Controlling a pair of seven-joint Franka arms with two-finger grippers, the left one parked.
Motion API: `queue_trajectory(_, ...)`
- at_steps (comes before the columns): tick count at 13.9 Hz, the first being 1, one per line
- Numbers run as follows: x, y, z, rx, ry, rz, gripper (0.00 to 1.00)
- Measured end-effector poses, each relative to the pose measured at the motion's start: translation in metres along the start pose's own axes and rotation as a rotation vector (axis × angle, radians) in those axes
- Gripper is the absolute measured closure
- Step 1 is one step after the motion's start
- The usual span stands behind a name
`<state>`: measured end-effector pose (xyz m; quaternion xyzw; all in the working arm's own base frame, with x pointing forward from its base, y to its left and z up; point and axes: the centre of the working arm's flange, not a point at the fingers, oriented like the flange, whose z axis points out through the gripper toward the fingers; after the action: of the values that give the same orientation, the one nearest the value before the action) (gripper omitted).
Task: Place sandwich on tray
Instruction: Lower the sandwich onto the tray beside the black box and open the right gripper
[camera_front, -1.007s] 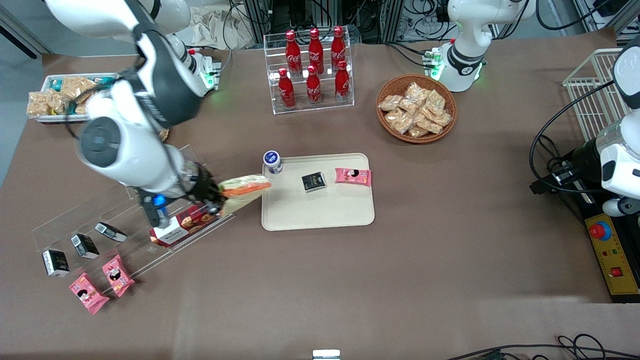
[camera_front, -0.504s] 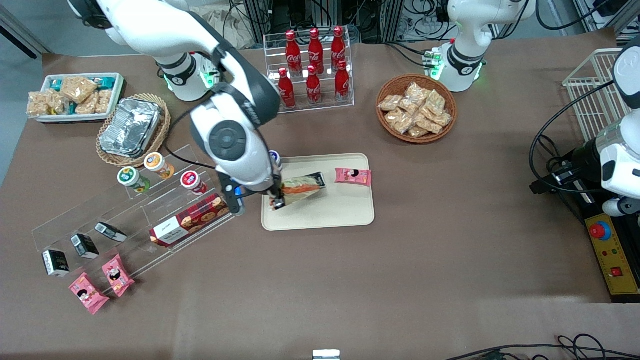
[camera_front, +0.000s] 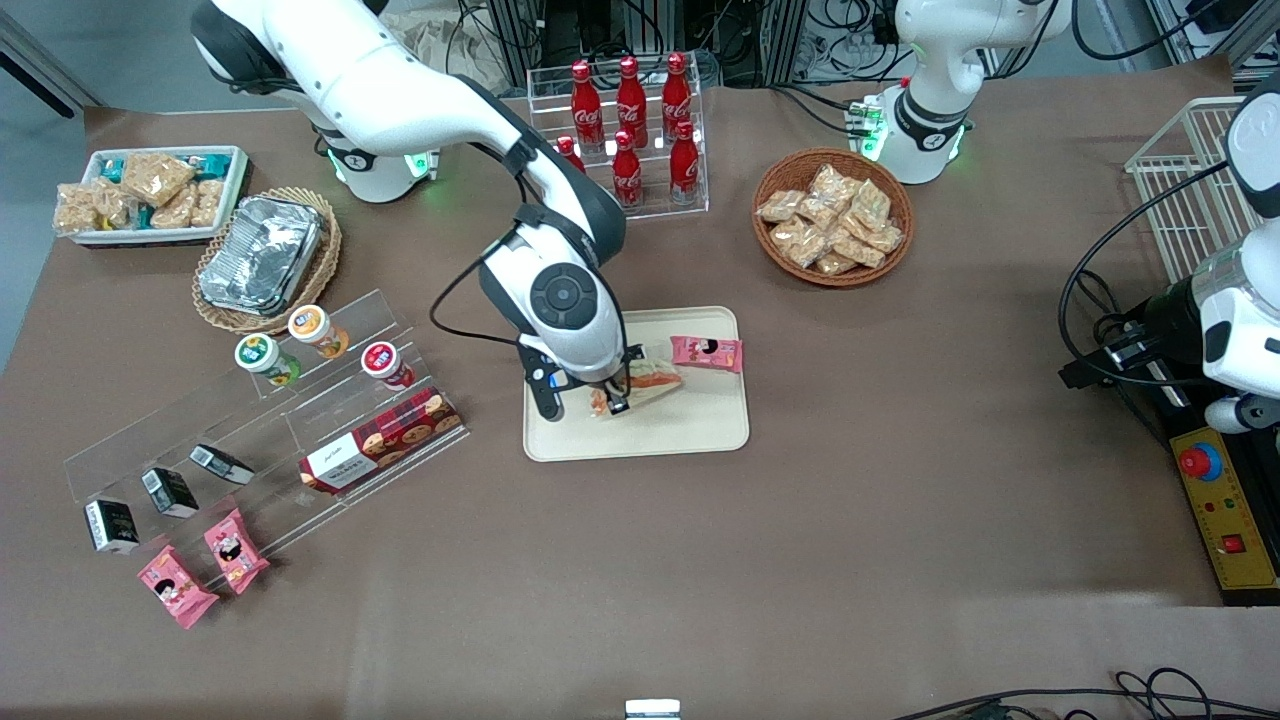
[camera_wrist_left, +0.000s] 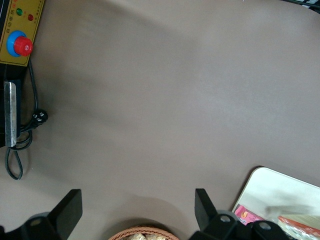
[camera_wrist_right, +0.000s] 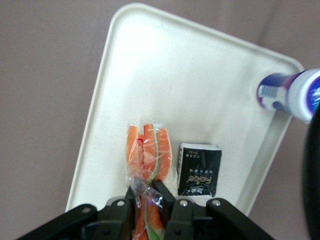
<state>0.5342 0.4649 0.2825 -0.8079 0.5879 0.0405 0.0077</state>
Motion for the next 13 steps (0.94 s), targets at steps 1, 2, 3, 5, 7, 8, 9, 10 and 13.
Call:
queue_trajectory(1, -0.002, 0.001, 0.009, 0.004, 0.003, 0.004, 0.83)
queue_trajectory(2, -0.003, 0.000, 0.016, 0.010, 0.003, 0.011, 0.83)
queue_trajectory(3, -0.002, -0.002, 0.023, 0.020, 0.004, 0.020, 0.83)
queue_trajectory(5, 0.002, -0.005, 0.033, 0.035, 0.011, 0.034, 0.83)
queue_trajectory(7, 0.008, -0.008, 0.036, 0.039, 0.013, 0.056, 0.83)
queue_trajectory(8, 0.013, -0.011, 0.035, 0.043, 0.016, 0.069, 0.83)
queue_trajectory(9, 0.019, -0.013, 0.035, 0.046, 0.020, 0.081, 0.83)
queue_trajectory(10, 0.025, -0.016, 0.035, 0.049, 0.024, 0.090, 0.83)
queue_trajectory(13, 0.038, -0.021, 0.034, 0.058, 0.033, 0.111, 0.83)
